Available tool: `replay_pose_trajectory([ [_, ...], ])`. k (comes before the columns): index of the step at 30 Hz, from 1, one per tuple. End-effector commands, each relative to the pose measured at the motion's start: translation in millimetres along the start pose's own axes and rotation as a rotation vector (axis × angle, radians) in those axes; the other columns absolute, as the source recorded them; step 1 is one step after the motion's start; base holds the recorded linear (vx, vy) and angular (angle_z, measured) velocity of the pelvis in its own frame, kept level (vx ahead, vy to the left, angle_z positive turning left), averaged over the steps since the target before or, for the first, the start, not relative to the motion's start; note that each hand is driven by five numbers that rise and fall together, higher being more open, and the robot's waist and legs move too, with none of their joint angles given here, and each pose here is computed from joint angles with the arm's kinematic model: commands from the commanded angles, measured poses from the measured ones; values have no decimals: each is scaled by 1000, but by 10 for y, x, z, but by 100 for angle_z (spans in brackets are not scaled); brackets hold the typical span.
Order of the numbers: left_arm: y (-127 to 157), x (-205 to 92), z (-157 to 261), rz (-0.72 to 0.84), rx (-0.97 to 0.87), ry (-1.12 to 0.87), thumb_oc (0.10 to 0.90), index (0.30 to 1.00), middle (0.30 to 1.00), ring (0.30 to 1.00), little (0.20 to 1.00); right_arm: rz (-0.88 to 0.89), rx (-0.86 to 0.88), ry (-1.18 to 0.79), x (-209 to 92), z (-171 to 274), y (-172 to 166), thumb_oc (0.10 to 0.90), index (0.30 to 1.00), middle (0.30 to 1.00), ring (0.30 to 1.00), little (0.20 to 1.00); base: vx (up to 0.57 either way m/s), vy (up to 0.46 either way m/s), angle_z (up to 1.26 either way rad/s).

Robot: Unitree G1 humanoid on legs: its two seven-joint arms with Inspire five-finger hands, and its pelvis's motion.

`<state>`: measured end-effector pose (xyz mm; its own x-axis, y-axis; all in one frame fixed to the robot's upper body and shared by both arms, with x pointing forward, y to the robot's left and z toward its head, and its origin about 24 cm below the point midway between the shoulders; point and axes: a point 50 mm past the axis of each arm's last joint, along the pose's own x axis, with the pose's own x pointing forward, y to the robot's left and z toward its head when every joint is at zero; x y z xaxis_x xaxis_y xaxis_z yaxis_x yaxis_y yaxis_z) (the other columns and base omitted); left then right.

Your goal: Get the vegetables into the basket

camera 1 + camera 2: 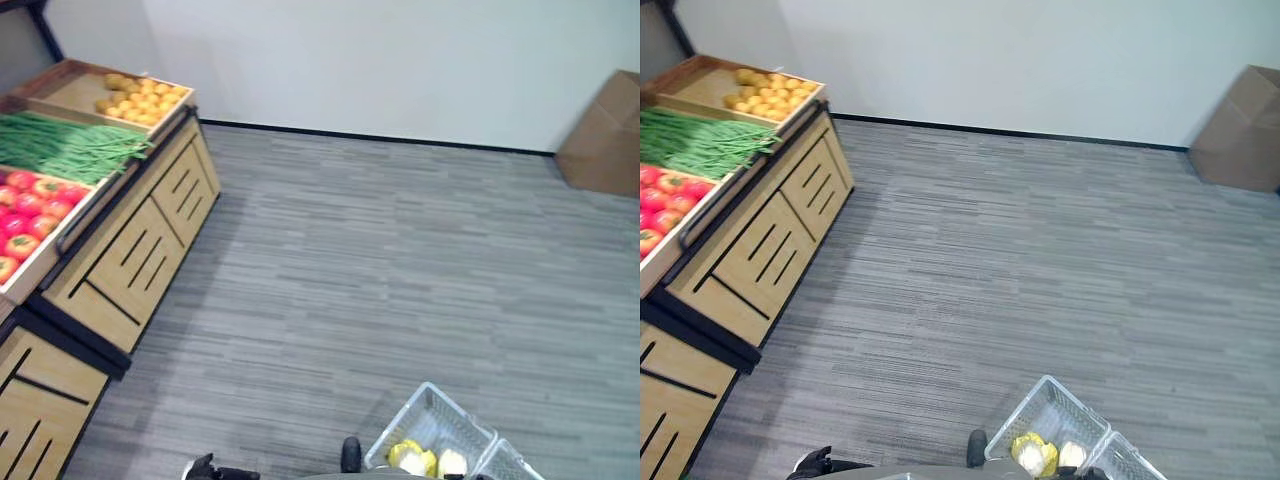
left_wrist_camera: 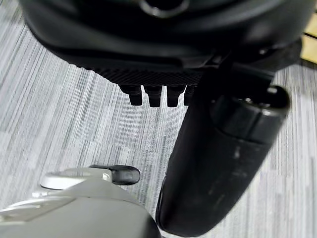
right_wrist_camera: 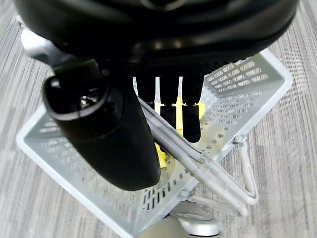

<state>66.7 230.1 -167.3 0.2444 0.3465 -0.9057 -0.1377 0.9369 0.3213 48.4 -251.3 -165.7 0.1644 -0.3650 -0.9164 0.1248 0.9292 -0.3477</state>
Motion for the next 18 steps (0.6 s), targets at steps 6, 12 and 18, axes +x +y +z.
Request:
replay_pose_trajectory([
  [6,49,24,187,22,-40,-44,900,1000,1000,1000,1000,-69,-101,-85,23,219,-247,400,300,300,300,300,-32,-63,70],
  [12,37,24,205,20,-58,-47,900,1000,1000,1000,1000,-104,-99,-112,26,312,-354,400,300,300,300,300,-26,-38,79],
  [18,58,26,316,30,-87,-91,900,1000,1000,1000,1000,-251,-76,-117,2,419,-872,400,300,300,300,300,-126,50,151],
])
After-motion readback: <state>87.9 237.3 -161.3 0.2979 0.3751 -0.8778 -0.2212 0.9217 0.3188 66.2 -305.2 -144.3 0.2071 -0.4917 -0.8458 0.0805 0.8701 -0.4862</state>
